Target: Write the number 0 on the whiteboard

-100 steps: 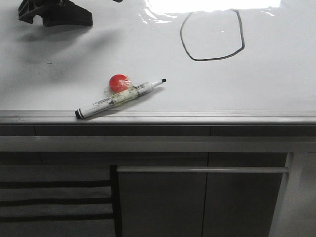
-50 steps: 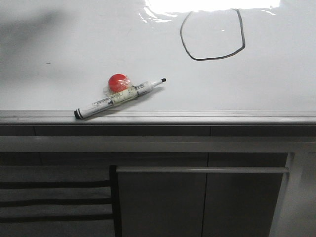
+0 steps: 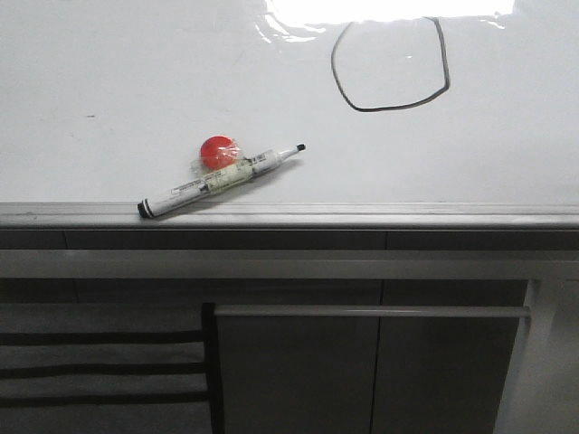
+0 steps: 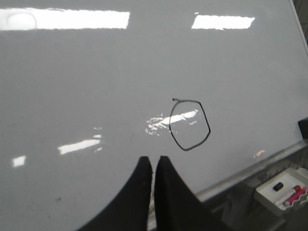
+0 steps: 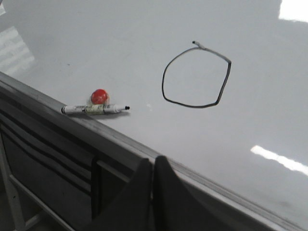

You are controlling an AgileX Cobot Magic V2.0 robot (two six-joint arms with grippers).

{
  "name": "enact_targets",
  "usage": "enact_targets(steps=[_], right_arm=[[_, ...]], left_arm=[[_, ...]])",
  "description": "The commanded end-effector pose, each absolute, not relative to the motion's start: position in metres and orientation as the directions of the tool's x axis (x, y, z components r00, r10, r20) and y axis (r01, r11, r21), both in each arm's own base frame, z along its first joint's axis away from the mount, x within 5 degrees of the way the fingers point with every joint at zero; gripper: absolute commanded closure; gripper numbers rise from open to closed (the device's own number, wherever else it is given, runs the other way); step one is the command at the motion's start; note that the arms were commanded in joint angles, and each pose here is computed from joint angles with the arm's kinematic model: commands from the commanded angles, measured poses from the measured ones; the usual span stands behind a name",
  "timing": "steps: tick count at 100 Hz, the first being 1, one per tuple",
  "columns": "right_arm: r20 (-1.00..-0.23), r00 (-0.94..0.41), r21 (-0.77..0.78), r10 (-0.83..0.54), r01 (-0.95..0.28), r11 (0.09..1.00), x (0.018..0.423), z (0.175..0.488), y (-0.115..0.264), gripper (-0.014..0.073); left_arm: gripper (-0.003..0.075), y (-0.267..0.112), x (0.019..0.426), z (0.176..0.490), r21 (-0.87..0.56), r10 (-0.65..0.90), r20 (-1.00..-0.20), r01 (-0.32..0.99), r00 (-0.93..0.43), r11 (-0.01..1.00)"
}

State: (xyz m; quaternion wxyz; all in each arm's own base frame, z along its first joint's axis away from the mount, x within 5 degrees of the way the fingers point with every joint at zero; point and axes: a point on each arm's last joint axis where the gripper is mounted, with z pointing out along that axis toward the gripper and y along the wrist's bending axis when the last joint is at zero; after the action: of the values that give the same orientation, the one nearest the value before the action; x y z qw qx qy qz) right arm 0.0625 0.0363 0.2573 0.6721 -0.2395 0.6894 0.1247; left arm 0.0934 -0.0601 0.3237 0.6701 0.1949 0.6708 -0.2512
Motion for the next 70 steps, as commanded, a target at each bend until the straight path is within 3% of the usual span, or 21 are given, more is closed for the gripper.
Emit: enact_targets(steps=[1, 25, 70], right_arm=[[-0.988, 0.1, -0.154, -0.121, -0.46, 0.874, 0.064, 0.269, 0.034, 0.0642], [-0.988, 0.094, -0.154, -0.124, -0.463, 0.873, 0.064, 0.269, 0.034, 0.0642], [-0.988, 0.094, -0.154, -0.124, -0.463, 0.873, 0.064, 0.269, 0.034, 0.0642]], left_arm=[[0.074, -0.056, 0.078, 0.312, -0.077, -0.095, -0.995, 0.6, -0.002, 0.796], [0.074, -0.05, 0.06, 0.279, -0.074, -0.098, -0.995, 0.597, 0.008, 0.799], [0.074, -0.05, 0.059, 0.276, -0.074, -0.098, -0.995, 0.597, 0.008, 0.799]])
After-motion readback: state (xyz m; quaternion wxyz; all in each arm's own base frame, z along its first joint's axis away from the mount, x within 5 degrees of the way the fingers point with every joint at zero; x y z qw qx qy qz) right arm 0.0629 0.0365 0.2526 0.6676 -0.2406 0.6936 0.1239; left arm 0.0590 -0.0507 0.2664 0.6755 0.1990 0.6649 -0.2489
